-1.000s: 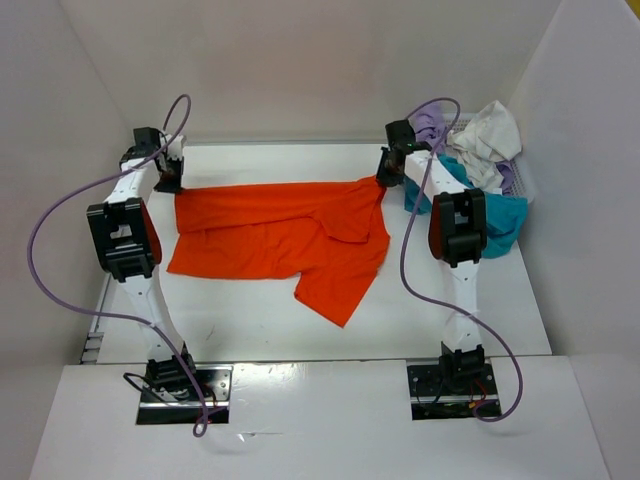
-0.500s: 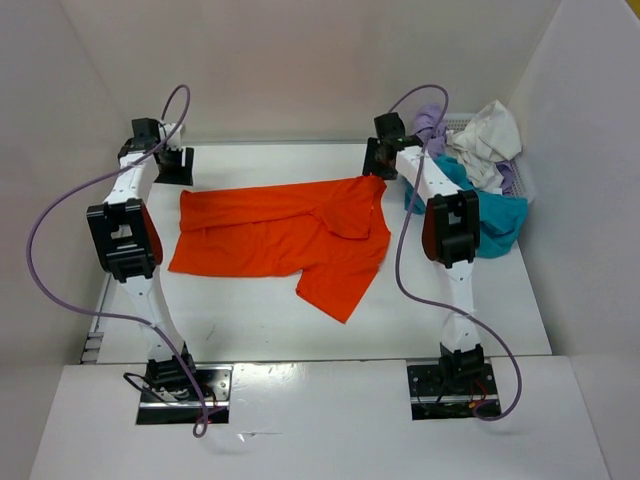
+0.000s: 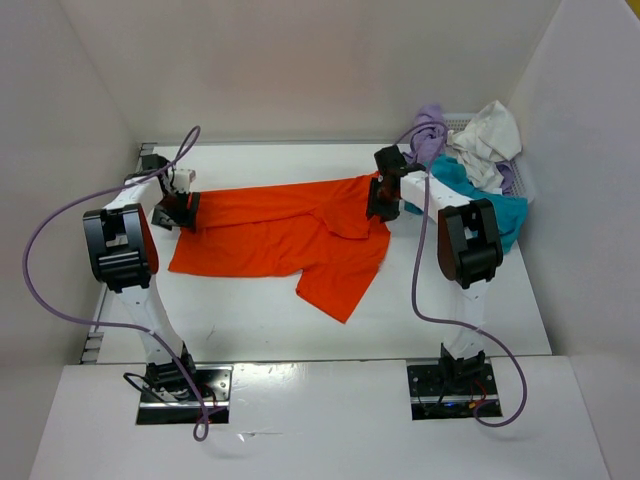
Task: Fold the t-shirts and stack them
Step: Fold the flattened tshirt in 1/3 of the way
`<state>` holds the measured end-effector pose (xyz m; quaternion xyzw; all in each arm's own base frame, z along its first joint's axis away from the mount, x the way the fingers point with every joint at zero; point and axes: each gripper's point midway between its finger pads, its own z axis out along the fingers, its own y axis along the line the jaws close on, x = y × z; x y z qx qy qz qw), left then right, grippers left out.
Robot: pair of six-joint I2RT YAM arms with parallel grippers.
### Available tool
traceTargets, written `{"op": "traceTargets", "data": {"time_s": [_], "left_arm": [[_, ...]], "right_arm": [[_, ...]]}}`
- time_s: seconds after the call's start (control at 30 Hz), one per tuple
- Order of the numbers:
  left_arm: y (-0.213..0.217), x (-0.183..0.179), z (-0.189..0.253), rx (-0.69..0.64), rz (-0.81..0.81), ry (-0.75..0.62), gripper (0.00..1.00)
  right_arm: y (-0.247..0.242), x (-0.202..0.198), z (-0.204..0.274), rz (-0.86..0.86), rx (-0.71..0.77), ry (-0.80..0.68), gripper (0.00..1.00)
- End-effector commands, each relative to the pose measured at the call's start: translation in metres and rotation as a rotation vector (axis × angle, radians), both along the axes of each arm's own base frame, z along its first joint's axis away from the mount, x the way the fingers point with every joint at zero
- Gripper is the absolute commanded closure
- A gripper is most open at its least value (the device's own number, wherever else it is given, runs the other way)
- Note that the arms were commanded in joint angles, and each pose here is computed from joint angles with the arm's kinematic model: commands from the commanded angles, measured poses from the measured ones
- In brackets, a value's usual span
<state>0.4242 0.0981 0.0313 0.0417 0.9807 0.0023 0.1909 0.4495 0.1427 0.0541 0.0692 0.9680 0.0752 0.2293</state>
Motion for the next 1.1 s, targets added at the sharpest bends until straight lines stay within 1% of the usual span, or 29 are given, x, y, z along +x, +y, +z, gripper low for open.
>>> {"op": "traceTargets", "data": {"time_s": [0.0,0.03,0.13,0.27,0.3,0.37,0.5,0.53,0.57,0.6,0.63,0.7,0.8,0.83,0.93,0.97,1.07], "left_arm": [[0.000,0.012,0.018,0.000,-0.002,-0.072,0.24],[0.000,0.011,0.014,-0.002,-0.002,-0.063,0.24],[0.001,0.014,0.019,0.002,-0.002,-0.082,0.24],[0.001,0.017,0.024,0.003,0.006,-0.100,0.24],[0.001,0.017,0.024,-0.001,0.014,-0.100,0.28],[0.001,0.016,0.015,-0.006,0.015,-0.081,0.31],[-0.003,0.015,0.009,-0.026,0.007,-0.074,0.49],[-0.003,0.017,0.007,-0.026,0.007,-0.073,0.54],[-0.005,0.016,0.002,-0.044,0.011,-0.063,0.63],[-0.005,0.019,0.001,-0.044,0.011,-0.065,0.66],[-0.009,0.024,0.004,-0.041,0.000,-0.076,0.69],[-0.009,0.020,-0.005,-0.048,0.000,-0.047,0.75],[-0.009,0.020,-0.005,-0.048,0.000,-0.046,0.82],[-0.009,0.020,-0.005,-0.048,0.000,-0.046,0.86],[-0.009,0.021,-0.002,-0.046,0.000,-0.055,0.90],[-0.009,0.021,-0.001,-0.046,0.000,-0.055,0.95],[-0.009,0.022,0.002,-0.044,0.000,-0.064,1.00]], "right_arm": [[0.013,0.001,0.012,0.010,0.092,-0.035,0.55],[0.014,-0.003,0.009,0.007,0.101,-0.022,0.57],[0.019,-0.008,0.005,0.014,0.130,-0.003,0.57],[0.023,-0.010,0.002,0.023,0.130,-0.003,0.57],[0.023,-0.010,0.002,0.023,0.130,-0.003,0.57],[0.022,-0.013,-0.005,0.022,0.125,0.015,0.57],[0.021,-0.016,-0.008,0.021,0.123,0.024,0.57],[0.021,-0.016,-0.008,0.021,0.123,0.024,0.57],[0.021,-0.016,-0.008,0.021,0.123,0.024,0.57],[0.021,-0.016,-0.008,0.021,0.123,0.024,0.57],[0.021,-0.016,-0.008,0.021,0.123,0.024,0.57],[0.025,-0.017,-0.008,0.030,0.123,0.025,0.57],[0.024,-0.022,-0.012,0.029,0.118,0.042,0.57],[0.023,-0.024,-0.013,0.029,0.115,0.051,0.57],[0.027,-0.028,-0.014,0.039,0.112,0.060,0.57],[0.025,-0.033,-0.017,0.038,0.107,0.078,0.57],[0.029,-0.037,-0.020,0.048,0.104,0.088,0.57]]}}
